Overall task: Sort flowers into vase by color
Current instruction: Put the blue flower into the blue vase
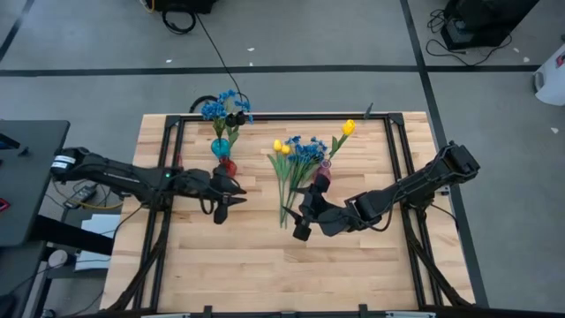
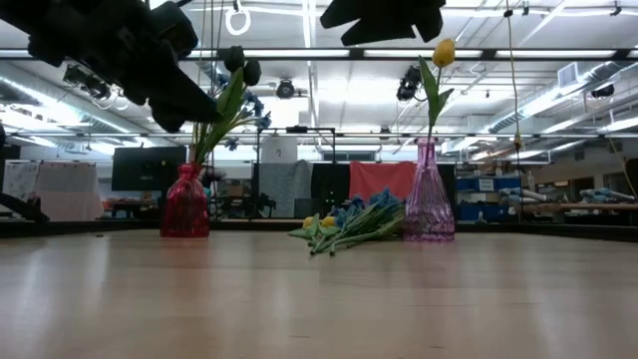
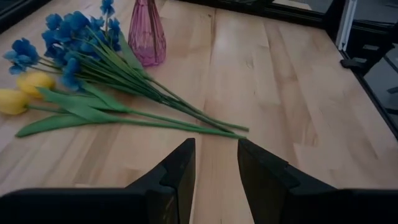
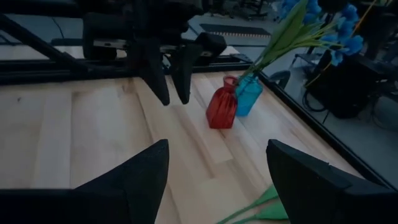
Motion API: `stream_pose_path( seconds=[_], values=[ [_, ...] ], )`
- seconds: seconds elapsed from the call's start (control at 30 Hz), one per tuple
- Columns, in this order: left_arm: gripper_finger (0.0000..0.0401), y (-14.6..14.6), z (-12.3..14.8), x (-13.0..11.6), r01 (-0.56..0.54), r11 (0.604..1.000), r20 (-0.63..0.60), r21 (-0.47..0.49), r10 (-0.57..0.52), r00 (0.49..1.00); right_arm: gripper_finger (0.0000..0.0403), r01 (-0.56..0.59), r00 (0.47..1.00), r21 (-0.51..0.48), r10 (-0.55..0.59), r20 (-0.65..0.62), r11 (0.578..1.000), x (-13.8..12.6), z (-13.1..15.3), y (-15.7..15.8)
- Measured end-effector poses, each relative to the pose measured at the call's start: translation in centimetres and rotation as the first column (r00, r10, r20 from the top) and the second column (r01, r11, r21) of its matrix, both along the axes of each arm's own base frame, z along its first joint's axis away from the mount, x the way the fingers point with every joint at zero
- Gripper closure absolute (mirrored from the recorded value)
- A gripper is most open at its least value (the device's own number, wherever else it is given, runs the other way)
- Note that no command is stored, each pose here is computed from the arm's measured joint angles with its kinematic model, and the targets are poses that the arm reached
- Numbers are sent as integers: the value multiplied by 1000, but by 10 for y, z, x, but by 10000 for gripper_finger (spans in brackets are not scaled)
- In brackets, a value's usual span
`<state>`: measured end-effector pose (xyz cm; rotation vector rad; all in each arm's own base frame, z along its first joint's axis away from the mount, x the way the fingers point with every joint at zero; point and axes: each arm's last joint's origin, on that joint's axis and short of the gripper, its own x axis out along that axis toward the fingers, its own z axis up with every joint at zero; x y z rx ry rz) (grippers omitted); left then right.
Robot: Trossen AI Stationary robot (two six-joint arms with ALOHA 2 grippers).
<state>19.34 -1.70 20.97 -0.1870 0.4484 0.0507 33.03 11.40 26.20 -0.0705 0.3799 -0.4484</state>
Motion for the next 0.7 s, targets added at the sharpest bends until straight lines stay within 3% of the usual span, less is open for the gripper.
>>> stream_pose_path(
  seconds=[0.5,0.7],
  values=[
    [277,-2,-16,22,7,1000,-4,15,-6,1000,166,7,995,15,-6,-102,1000,0,-15,-19],
    [277,-2,-12,23,9,1000,32,17,-9,999,171,-30,1000,111,29,13,993,-2,-46,-40]
  ],
)
